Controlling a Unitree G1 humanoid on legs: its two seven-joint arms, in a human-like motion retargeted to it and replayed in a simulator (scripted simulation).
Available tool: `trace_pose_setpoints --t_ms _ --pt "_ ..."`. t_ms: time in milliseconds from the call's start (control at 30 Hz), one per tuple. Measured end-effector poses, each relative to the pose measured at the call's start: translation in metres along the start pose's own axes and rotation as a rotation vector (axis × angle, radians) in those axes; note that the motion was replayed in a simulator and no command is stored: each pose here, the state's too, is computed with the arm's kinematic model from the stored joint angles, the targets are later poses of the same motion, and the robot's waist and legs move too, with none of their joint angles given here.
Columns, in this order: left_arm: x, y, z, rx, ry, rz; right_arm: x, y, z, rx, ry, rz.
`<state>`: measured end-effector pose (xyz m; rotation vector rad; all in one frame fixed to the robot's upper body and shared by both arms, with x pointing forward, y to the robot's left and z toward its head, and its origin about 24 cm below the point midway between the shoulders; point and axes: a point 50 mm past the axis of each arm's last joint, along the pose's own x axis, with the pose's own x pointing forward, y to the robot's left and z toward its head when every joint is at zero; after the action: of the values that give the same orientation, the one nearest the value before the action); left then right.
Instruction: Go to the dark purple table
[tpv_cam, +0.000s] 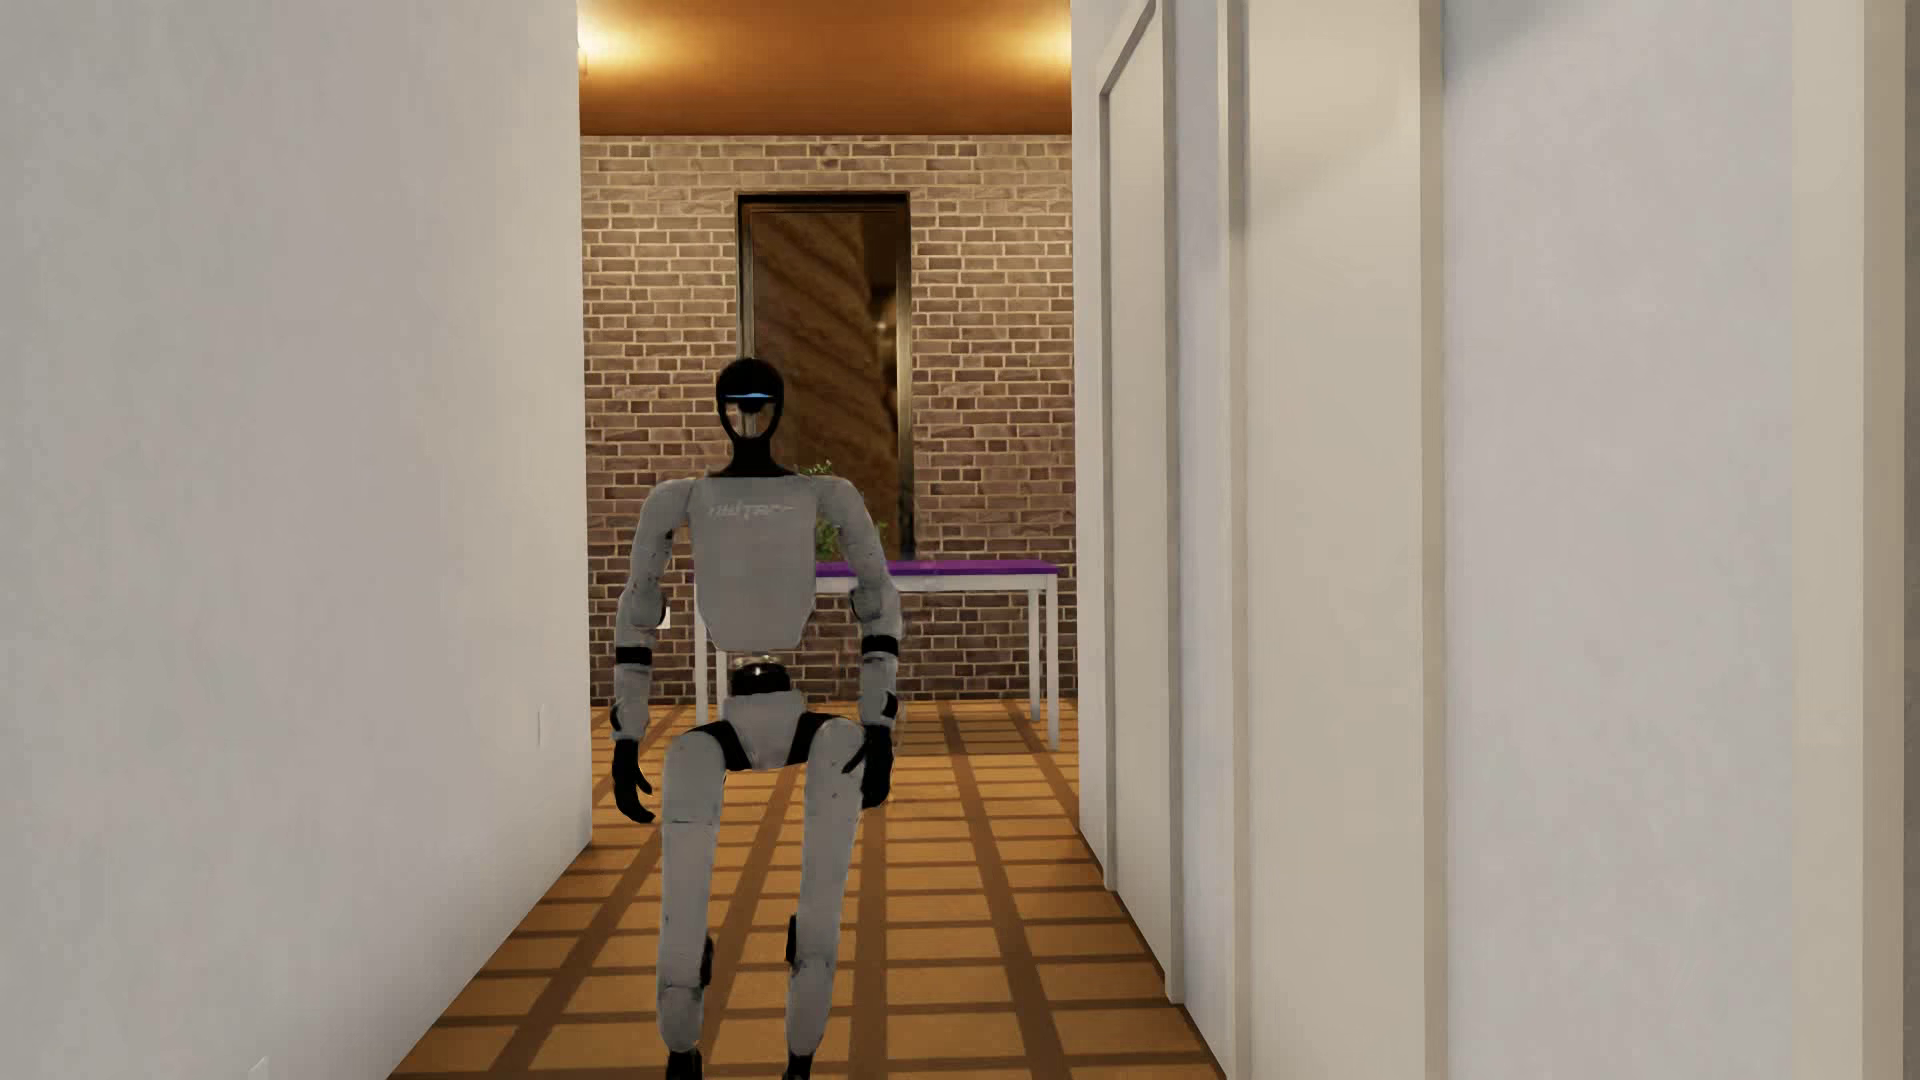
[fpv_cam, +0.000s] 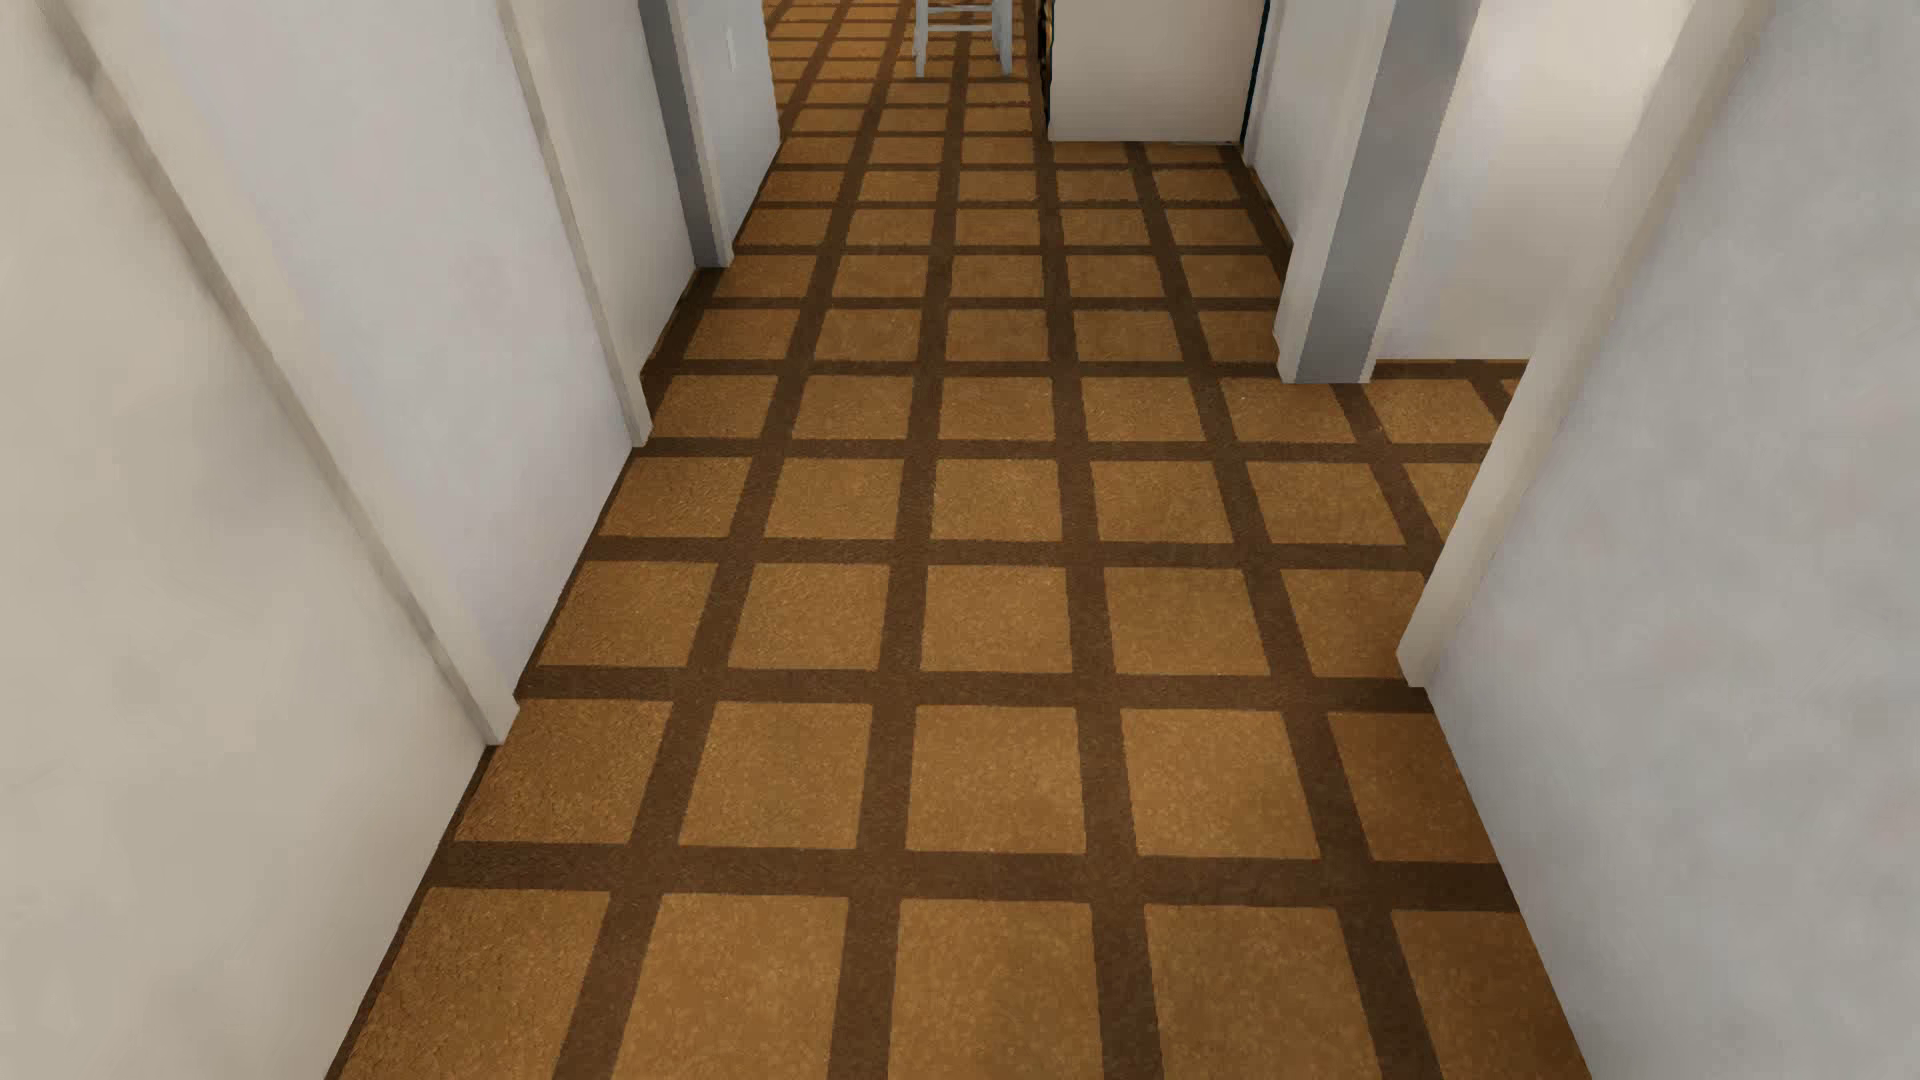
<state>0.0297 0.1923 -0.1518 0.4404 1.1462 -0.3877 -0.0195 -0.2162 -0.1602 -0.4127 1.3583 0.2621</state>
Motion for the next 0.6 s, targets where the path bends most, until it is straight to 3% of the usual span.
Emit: trace_pose_setpoints --t_ms 133,233,333,467,600 --pt "-0.009 0.056 0.071 -0.070 -0.296 0.182 -0.017 0.029 -0.048 0.046 0.127 0.058" --pt "-0.014 0.069 0.082 -0.091 -0.350 0.229 -0.029 0.052 -0.064 0.033 0.159 0.122" --pt "-0.007 0.053 0.047 -0.167 -0.217 0.206 -0.027 0.057 -0.065 -0.011 0.179 0.152" --pt "0.005 0.012 -0.009 -0.055 0.068 0.049 -0.006 0.019 -0.016 -0.026 0.032 0.057" --pt "-0.014 0.007 -0.054 -0.063 0.206 0.046 -0.007 -0.040 0.032 0.040 -0.159 -0.119"
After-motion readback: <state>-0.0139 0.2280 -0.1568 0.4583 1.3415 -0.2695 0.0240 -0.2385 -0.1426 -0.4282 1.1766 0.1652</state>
